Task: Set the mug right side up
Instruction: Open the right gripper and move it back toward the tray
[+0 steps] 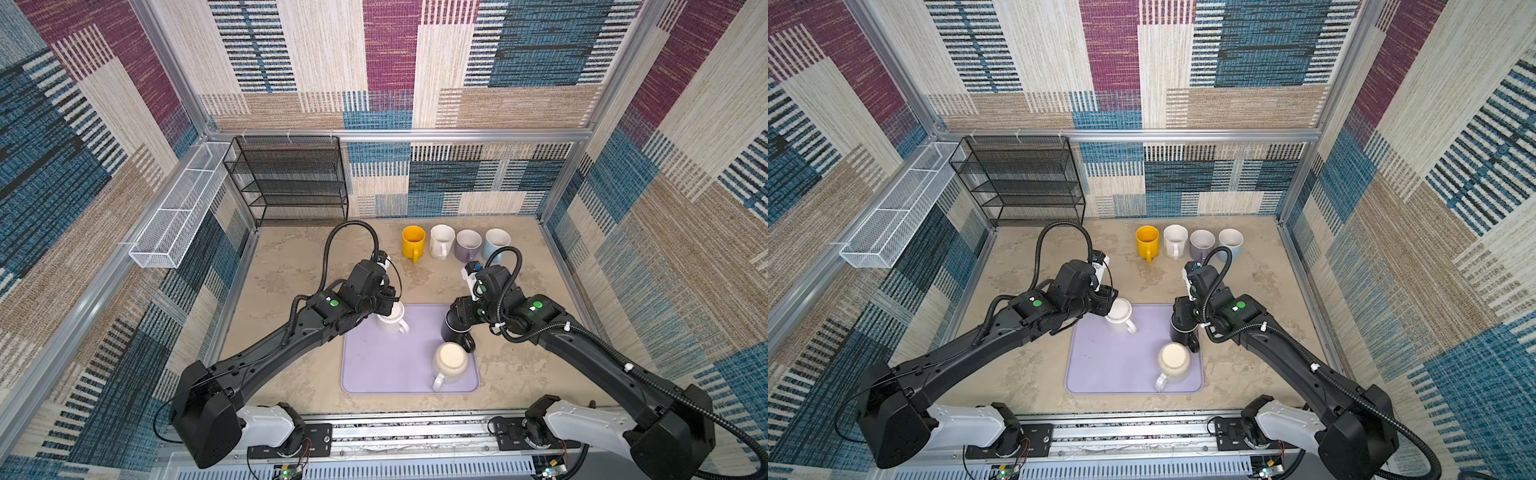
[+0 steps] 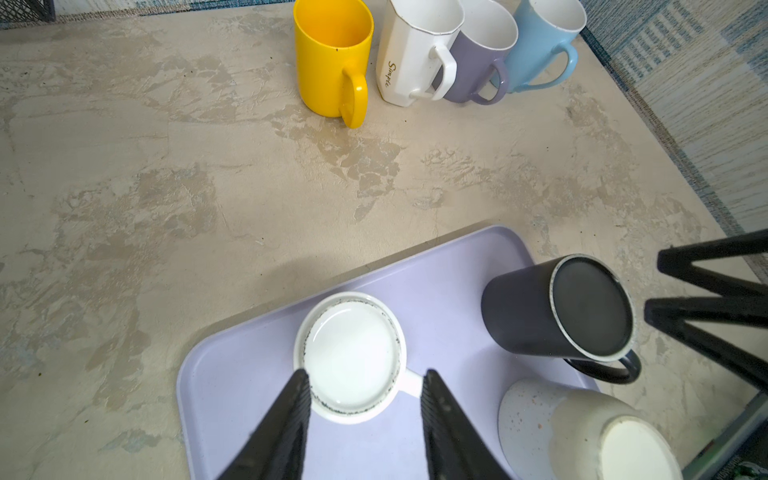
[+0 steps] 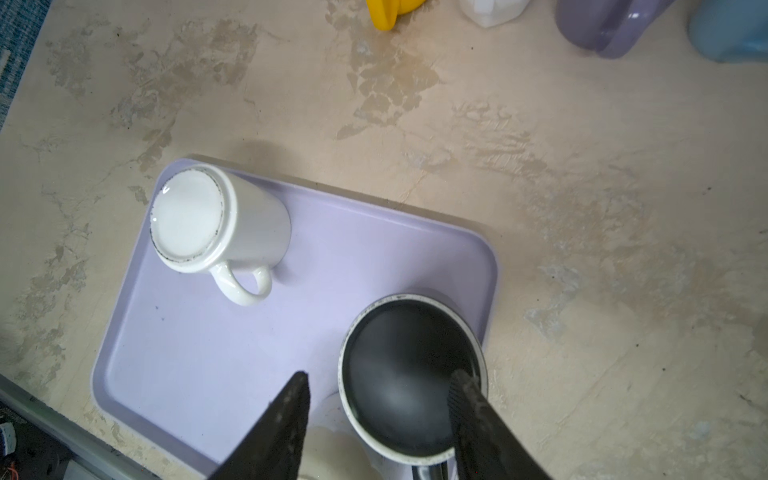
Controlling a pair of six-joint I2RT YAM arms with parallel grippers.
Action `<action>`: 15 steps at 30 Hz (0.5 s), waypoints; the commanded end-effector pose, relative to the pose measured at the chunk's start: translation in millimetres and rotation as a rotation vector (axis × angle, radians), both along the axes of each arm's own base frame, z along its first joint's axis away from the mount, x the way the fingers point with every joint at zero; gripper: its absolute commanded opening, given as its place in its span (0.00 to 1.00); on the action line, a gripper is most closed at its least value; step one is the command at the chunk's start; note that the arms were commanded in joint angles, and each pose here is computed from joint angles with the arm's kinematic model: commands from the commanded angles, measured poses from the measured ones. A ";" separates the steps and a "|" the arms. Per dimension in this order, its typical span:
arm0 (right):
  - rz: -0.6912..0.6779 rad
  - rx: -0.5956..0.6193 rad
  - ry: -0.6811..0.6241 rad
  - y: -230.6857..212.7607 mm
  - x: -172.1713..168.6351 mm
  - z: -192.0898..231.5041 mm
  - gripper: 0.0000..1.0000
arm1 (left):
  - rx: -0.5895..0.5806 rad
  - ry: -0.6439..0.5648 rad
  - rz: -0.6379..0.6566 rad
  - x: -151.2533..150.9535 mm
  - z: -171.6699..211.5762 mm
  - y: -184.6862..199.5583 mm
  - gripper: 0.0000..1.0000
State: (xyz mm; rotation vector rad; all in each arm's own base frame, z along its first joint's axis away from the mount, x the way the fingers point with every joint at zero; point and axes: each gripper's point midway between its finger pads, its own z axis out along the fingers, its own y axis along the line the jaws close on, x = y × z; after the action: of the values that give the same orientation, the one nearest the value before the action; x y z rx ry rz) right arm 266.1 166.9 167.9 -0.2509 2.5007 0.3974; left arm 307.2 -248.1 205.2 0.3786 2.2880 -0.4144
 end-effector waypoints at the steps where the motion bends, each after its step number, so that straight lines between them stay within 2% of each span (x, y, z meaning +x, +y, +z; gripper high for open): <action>1: -0.011 0.010 0.048 -2.1 -12.1 -6.1 0.57 | -0.019 -0.022 0.007 6.0 6.8 -4.2 0.45; 15: -0.048 -0.028 0.196 -18.0 -57.0 -41.8 0.54 | -0.028 -0.024 -0.006 9.5 11.4 -10.9 0.45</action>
State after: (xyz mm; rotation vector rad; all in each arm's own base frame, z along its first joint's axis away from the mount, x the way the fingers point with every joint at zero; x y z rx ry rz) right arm 216.0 152.2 130.6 -0.2031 2.6669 0.3904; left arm 313.9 -254.8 208.4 0.3790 2.2815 -0.4216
